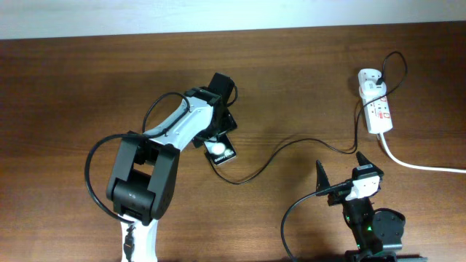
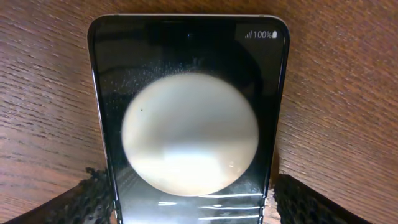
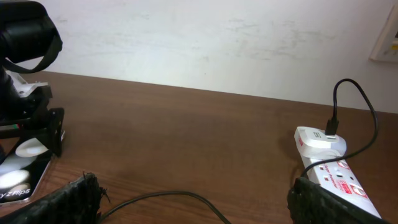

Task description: Plug charger to phone and switch on socket

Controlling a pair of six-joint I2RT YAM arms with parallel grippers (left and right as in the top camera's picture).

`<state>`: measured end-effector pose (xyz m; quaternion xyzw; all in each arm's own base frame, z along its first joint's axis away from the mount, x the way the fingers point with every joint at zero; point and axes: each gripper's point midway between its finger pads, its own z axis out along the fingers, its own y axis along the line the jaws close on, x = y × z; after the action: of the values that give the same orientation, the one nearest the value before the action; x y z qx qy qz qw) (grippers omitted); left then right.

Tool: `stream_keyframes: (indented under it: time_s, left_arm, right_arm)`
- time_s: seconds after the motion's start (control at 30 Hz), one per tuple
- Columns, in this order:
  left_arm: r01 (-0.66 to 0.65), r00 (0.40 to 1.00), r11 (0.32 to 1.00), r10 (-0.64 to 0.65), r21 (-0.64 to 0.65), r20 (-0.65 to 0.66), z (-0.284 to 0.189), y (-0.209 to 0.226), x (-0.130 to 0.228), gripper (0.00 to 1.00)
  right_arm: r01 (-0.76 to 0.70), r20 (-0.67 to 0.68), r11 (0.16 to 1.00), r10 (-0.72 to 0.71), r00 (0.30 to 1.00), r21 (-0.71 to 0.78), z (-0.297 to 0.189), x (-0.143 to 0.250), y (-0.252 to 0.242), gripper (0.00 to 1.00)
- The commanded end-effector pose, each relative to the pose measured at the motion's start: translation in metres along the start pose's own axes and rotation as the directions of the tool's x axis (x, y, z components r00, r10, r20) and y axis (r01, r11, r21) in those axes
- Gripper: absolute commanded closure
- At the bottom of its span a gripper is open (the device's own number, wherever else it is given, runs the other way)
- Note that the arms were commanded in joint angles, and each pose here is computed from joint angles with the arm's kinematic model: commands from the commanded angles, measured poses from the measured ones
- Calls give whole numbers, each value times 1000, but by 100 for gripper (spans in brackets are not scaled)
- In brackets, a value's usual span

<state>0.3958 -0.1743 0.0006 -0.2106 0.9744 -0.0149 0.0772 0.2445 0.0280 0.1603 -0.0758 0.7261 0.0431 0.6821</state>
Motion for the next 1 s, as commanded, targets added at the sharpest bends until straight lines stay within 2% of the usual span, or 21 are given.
stream_keyframes:
  time_s: [0.0, 0.33, 0.43, 0.57, 0.7, 0.87, 0.97]
  left_arm:
    - [-3, 997, 999, 0, -40, -77, 28, 15, 19, 16]
    - [-10, 996, 997, 3, -82, -94, 37, 29, 28, 16]
    - [-100, 990, 992, 91, -78, -105, 37, 30, 30, 24]
    - [-122, 990, 980, 109, -155, -90, 35, 46, 27, 24]
    - [-151, 987, 973, 138, -174, -83, 35, 49, 25, 22]
    - [-252, 967, 950, 240, -186, -86, 34, 53, 21, 21]
    - [-372, 928, 902, 362, -217, -84, 33, 58, 15, 22]
  right_arm:
    - [-10, -7, 1000, 10, 1000, -9, 0, 3, 2, 1]
    - [-10, -7, 1000, 10, 1000, -9, 0, 3, 2, 1]
    - [-10, -7, 1000, 10, 1000, -9, 0, 3, 2, 1]
    - [-10, -7, 1000, 10, 1000, -9, 0, 3, 2, 1]
    - [-10, -7, 1000, 10, 1000, -9, 0, 3, 2, 1]
    - [-10, -7, 1000, 10, 1000, -9, 0, 3, 2, 1]
    - [-10, -7, 1000, 10, 1000, -9, 0, 3, 2, 1]
